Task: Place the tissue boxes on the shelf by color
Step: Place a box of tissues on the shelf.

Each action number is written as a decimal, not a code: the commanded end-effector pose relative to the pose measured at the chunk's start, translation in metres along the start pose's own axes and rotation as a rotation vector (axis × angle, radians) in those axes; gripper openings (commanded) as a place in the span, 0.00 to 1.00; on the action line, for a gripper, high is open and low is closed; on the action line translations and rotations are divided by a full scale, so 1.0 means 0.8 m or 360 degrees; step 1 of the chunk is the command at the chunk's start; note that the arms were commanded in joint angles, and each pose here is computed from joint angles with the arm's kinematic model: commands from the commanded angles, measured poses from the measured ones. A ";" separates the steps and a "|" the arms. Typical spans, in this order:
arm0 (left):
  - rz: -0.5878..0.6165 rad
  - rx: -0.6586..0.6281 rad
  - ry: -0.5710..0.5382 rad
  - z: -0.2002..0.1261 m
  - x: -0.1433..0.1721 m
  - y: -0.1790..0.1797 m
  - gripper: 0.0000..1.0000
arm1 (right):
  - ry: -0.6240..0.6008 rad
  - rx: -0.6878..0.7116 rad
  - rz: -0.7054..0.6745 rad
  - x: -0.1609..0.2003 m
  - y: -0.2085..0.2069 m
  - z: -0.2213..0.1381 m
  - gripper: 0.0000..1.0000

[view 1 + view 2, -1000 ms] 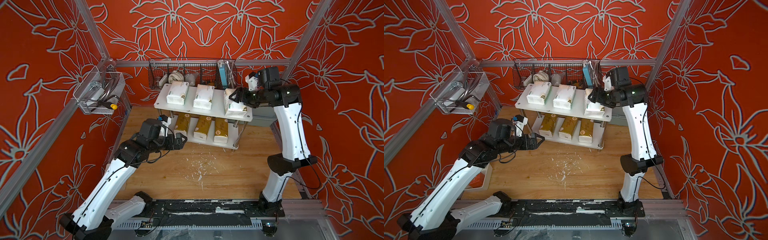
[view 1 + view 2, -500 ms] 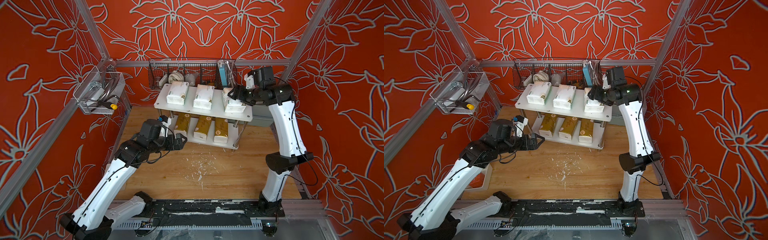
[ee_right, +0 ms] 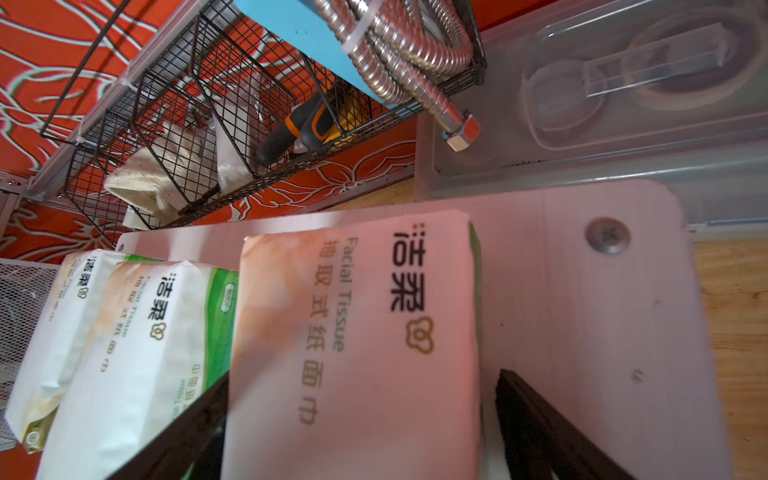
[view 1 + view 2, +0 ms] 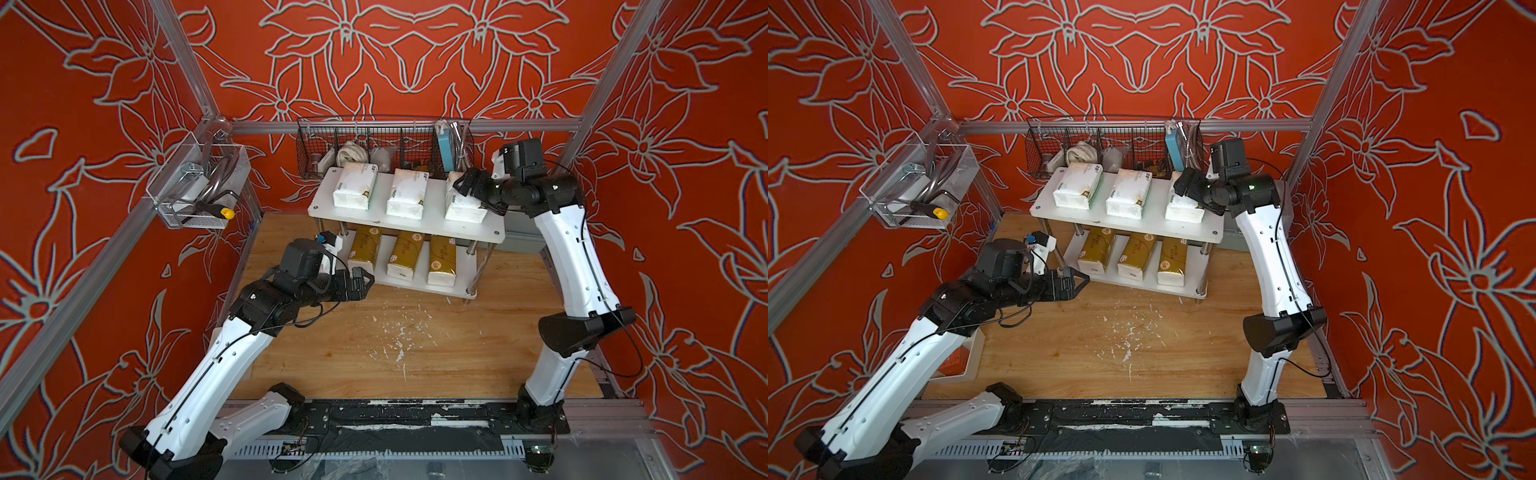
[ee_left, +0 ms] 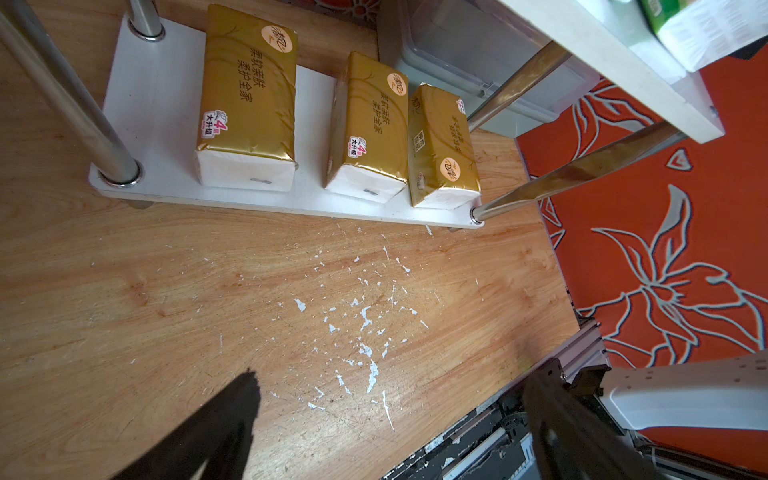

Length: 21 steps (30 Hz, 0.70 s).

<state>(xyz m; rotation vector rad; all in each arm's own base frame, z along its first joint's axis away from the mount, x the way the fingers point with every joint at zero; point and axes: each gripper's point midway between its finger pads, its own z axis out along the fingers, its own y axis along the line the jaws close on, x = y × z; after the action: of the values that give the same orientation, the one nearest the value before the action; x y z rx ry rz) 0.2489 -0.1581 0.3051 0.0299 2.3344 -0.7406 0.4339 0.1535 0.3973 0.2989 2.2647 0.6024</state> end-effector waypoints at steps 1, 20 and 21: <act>-0.0011 -0.0004 -0.0015 -0.003 0.001 0.003 0.99 | -0.0039 0.0005 0.0016 0.001 0.003 -0.019 0.94; 0.0050 -0.0082 -0.0064 -0.011 -0.008 0.010 0.99 | -0.0150 -0.0124 -0.0034 -0.006 0.029 -0.080 0.99; 0.0078 -0.0085 -0.0118 -0.025 -0.012 0.008 0.99 | -0.0168 -0.0125 -0.0044 -0.006 0.028 -0.090 0.99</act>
<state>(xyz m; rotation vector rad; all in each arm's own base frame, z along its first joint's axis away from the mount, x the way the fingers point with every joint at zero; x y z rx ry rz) 0.2511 -0.1532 0.3045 0.0200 2.3288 -0.7020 0.4090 0.1560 0.4244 0.2832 2.2090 0.6437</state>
